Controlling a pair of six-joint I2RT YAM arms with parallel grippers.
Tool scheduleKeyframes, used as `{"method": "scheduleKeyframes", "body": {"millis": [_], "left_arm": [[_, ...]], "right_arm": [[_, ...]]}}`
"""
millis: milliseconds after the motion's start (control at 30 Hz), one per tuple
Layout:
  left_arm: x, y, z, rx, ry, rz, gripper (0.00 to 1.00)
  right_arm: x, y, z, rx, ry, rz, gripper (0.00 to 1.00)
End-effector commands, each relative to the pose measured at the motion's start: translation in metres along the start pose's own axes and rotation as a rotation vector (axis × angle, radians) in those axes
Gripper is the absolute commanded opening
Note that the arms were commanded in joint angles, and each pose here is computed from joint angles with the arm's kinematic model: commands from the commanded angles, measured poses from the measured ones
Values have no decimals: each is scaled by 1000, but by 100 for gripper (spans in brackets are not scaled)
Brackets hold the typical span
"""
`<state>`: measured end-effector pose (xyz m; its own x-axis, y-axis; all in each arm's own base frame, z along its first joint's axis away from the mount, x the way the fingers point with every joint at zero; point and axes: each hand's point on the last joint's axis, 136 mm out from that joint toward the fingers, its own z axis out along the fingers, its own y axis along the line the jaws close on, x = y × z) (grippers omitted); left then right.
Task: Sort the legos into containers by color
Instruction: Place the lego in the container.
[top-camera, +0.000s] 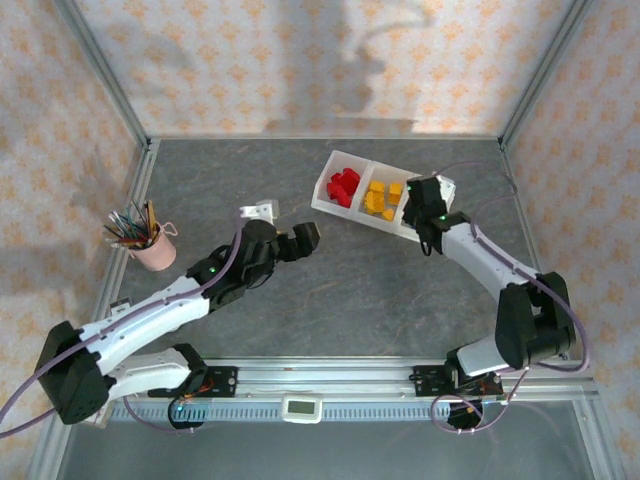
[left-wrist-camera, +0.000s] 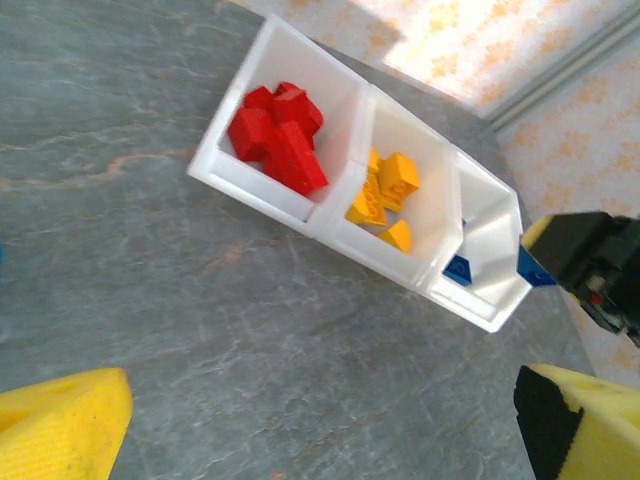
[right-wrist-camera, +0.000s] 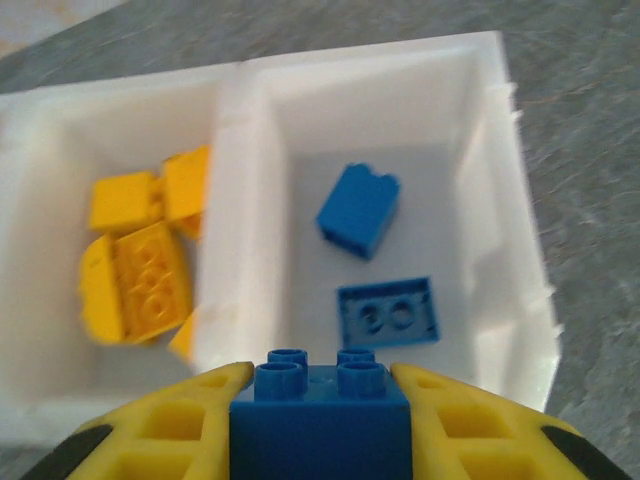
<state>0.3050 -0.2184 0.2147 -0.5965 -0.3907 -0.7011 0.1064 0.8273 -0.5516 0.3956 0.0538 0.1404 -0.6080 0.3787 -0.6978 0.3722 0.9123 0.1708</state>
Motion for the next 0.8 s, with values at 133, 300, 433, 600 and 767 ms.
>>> {"method": "scheduleKeyframes", "body": {"millis": [133, 300, 433, 600, 767], "left_arm": [[-18, -30, 14, 101, -15, 14, 99], [-19, -29, 15, 104, -17, 1, 99], [-21, -27, 12, 105, -25, -8, 99], [-24, -23, 8, 100, -40, -16, 99], [-28, -12, 1, 78, -65, -37, 99]], "right_arm": [[-26, 3, 47, 44, -16, -12, 31], [-38, 2, 64, 69, -32, -10, 38], [-45, 9, 66, 58, -30, -16, 49], [-53, 21, 45, -26, -43, 0, 54], [-44, 39, 17, -108, -36, -32, 55]]}}
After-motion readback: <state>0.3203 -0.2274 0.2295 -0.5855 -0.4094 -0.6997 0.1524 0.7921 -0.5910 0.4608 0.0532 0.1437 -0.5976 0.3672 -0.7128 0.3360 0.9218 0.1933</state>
